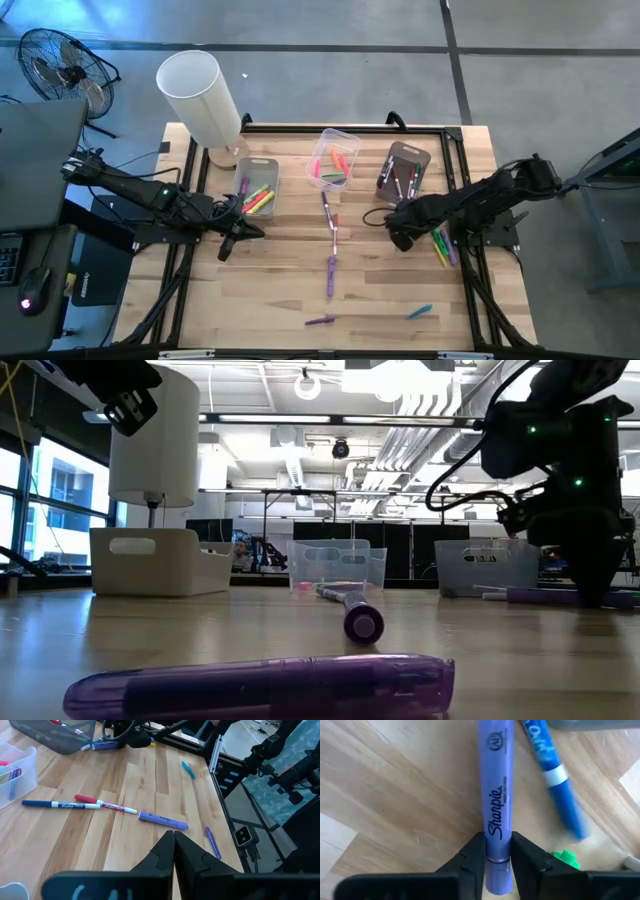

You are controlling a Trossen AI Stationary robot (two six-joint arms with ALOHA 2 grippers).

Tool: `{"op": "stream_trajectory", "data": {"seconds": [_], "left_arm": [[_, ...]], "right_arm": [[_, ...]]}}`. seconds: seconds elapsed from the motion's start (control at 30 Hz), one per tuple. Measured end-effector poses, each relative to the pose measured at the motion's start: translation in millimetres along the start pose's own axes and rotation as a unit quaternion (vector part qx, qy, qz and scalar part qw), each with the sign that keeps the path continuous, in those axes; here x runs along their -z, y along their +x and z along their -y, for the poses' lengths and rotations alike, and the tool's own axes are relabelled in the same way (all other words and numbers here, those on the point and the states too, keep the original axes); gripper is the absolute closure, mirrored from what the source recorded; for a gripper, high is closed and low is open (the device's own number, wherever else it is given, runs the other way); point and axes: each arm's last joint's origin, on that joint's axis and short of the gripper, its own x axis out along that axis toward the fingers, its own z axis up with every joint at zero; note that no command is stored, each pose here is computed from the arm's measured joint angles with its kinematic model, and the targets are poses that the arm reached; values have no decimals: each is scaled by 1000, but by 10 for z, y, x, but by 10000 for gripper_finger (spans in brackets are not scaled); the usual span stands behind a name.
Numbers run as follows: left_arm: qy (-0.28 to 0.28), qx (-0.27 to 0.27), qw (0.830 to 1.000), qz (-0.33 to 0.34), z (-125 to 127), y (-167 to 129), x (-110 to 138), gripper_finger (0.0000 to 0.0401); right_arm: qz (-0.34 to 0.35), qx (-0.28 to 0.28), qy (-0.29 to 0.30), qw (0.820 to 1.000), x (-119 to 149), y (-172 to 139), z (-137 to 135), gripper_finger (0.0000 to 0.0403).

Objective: Pick & Place Markers
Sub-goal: Put the blue highlighter into the gray bin

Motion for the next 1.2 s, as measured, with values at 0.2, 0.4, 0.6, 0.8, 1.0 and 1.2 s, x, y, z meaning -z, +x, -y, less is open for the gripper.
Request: {"op": "stream_trajectory", "data": {"seconds": [0.2,0.4,0.6,0.8,1.0,1.2], "left_arm": [[-2,-32,999,10,-18,18,-1,387],[-19,-81,997,5,-40,153,37,287],[-11,-121,992,38,-27,371,21,195],[38,-96,984,144,78,551,-157,172],[61,-70,961,261,181,622,-358,172],[73,-85,956,270,188,725,-621,171]], "right_arm": [[-10,-57,-12,998,15,-137,-196,350],[21,-152,-53,987,27,-444,-524,350],[205,-253,-85,942,-66,-1019,-929,349],[406,-289,-86,863,-257,-1650,-1116,349],[520,-295,-106,794,-440,-2078,-1226,349],[539,-289,-135,780,-600,-2200,-1387,349]]}}
